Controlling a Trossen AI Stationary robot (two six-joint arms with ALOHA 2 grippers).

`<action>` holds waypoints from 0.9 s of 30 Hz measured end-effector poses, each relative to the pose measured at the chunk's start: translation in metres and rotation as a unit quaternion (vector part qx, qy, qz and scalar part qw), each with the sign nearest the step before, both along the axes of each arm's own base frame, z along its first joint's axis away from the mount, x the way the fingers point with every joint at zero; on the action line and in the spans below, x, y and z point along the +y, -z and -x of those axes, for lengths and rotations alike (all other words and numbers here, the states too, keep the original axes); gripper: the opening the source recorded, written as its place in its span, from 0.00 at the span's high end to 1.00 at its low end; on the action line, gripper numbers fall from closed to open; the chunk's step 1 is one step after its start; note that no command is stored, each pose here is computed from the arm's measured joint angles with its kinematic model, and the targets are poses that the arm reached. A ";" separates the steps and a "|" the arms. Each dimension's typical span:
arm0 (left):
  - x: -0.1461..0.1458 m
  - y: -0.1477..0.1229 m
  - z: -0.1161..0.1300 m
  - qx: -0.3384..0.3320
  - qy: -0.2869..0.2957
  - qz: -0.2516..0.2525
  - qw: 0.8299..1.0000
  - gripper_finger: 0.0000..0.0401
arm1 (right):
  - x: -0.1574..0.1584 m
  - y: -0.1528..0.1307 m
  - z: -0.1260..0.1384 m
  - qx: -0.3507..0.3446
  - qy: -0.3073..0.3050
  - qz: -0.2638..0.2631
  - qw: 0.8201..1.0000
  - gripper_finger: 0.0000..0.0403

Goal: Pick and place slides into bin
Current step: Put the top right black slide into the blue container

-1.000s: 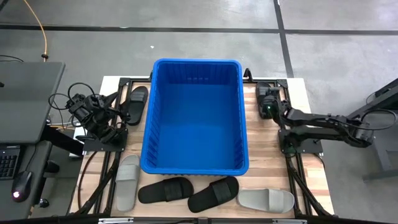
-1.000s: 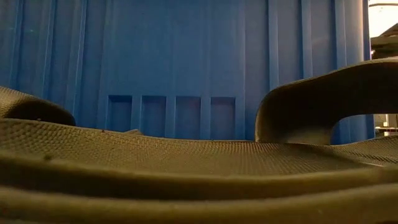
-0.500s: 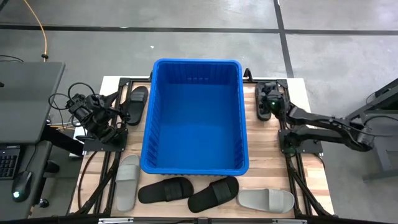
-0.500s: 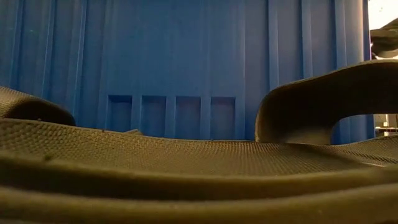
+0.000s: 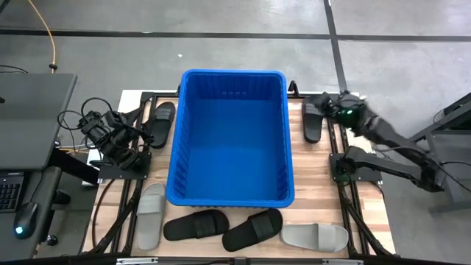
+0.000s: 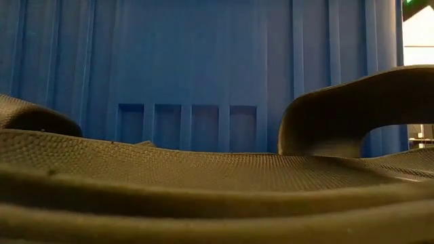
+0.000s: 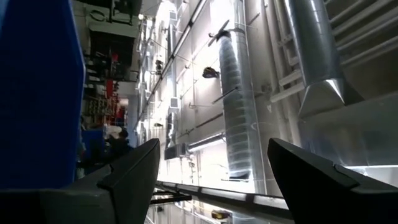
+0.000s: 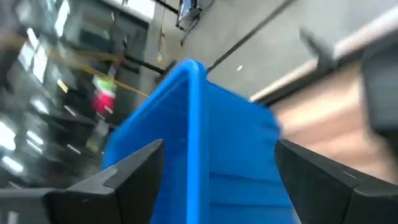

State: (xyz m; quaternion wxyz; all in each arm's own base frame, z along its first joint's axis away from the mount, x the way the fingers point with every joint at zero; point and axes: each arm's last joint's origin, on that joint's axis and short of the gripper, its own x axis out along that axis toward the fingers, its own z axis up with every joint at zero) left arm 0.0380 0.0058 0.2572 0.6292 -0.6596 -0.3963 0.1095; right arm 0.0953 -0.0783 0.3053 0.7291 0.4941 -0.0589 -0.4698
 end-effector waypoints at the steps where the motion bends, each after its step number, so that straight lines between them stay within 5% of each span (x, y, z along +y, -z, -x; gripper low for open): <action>1: 0.000 0.000 0.000 0.002 -0.002 0.003 1.000 0.28 | 0.002 -0.010 0.004 0.041 -0.012 0.012 0.999 0.28; 5: 0.001 0.001 0.000 0.016 -0.012 0.022 1.000 0.28 | 0.008 -0.034 0.012 0.189 -0.056 0.021 0.980 0.28; 8: 0.001 0.002 0.000 0.024 -0.019 0.034 0.999 0.28 | 0.006 -0.039 0.009 0.294 -0.103 0.008 0.950 0.28; 13: 0.002 0.003 0.000 0.035 -0.027 0.048 0.998 0.28 | -0.007 -0.028 -0.014 0.433 -0.211 -0.007 0.876 0.28; 17: 0.002 0.003 0.000 0.036 -0.027 0.048 0.998 0.28 | -0.019 -0.009 -0.034 0.543 -0.281 0.007 0.792 0.28; 24: 0.002 0.003 0.000 0.036 -0.027 0.048 0.998 0.28 | -0.034 0.027 -0.041 0.677 -0.264 -0.077 0.682 0.28; 27: 0.002 0.003 0.000 0.036 -0.027 0.048 0.998 0.28 | -0.035 0.040 -0.042 0.696 -0.281 -0.077 0.656 0.28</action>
